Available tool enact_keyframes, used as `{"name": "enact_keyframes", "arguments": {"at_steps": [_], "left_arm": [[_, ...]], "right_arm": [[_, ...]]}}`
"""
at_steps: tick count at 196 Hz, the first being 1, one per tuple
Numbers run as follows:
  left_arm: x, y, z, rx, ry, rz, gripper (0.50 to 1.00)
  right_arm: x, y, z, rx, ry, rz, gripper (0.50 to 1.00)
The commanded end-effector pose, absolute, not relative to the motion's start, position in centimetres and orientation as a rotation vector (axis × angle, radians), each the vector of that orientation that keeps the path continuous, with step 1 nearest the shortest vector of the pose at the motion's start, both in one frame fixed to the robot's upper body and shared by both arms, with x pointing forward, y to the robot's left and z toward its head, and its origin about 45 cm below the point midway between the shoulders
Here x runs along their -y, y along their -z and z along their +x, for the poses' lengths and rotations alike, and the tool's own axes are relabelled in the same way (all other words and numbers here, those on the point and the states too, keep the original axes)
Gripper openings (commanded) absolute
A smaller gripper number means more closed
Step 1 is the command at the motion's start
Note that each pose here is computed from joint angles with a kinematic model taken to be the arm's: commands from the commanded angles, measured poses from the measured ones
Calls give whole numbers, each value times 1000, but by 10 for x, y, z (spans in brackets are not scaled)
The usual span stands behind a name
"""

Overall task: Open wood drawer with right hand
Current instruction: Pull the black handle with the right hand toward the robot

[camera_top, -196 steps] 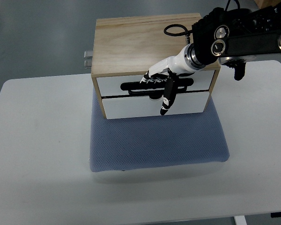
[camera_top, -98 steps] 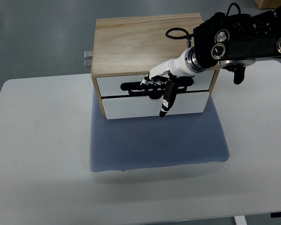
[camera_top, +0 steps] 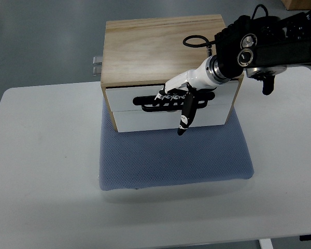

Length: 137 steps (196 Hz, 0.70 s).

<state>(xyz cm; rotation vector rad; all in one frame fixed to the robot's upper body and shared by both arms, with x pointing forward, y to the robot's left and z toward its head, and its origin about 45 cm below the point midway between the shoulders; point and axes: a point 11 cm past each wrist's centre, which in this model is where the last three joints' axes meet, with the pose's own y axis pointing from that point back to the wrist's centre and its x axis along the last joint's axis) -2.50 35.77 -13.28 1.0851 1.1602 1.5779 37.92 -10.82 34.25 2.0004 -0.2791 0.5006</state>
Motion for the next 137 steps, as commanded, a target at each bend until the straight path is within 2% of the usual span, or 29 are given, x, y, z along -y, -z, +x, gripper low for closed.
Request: {"name": "enact_keyframes", "arguments": {"at_steps": [1,137], "left_arm": [[-358,133,-25,-1160,-1578,1085,1000],[-358,133,-25,-1160,-1578,1085,1000]], "right_arm": [[108,-344,376,266,-475,2015,942],[105,-345,353,145,-423,2064,942]]}}
